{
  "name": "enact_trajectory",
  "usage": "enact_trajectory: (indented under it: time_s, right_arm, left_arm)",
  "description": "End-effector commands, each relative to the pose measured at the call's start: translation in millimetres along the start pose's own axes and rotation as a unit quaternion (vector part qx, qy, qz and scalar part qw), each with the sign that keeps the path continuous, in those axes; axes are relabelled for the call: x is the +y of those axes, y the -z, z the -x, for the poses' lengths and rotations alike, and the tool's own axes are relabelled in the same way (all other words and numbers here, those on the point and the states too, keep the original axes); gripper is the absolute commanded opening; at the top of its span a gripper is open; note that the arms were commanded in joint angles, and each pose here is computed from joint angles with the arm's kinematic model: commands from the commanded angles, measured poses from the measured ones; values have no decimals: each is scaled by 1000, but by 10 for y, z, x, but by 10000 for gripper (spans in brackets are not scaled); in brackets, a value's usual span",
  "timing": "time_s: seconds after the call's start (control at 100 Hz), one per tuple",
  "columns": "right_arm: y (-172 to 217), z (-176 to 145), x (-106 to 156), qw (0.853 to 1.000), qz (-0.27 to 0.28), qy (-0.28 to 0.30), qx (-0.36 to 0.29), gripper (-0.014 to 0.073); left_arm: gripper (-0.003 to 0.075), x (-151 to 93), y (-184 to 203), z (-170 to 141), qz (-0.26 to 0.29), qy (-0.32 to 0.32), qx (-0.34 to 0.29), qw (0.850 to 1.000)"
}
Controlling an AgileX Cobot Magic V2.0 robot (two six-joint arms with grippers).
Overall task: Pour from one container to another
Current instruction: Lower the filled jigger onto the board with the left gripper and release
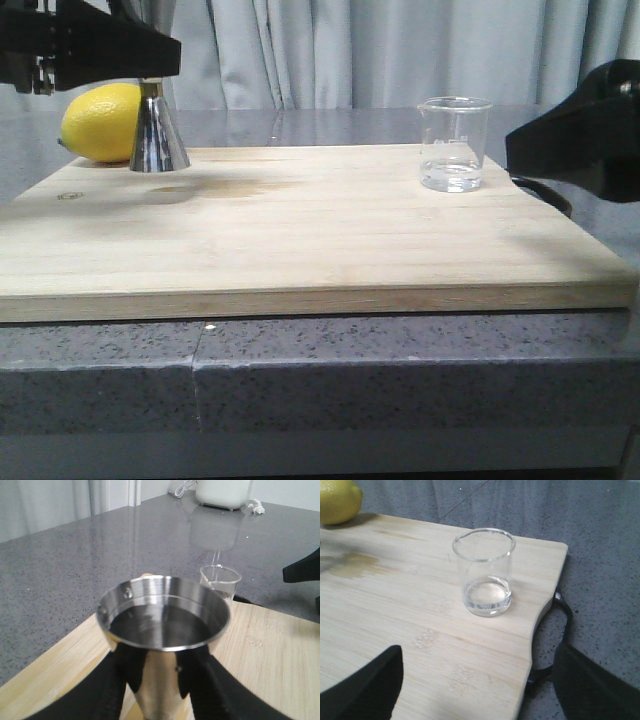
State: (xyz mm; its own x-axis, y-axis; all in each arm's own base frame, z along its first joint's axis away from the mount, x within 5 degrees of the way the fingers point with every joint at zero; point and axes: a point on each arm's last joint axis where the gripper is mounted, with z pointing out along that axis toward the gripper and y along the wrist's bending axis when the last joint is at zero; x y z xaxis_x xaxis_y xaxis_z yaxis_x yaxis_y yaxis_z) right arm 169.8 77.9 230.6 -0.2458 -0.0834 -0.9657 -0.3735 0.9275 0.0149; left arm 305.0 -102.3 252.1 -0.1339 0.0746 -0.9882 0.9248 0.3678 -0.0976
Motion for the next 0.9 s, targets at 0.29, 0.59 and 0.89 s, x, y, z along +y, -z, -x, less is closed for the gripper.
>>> enact_trajectory:
  time_s: [0.29,0.59,0.89]
  right_arm:
    - [20,157,-1,998,-1,17,-54,550]
    - [21,162,5,998,2,25,-57,550]
    - [21,162,8,998,3,29,-57,550]
  left_arm:
    - [240,-39,-358,214,-75,-26,-73,994]
    - [240,-48,-381,209,-76,-27,-70,994]
    - [244,-61,-381,193,-84,-32,-62,994]
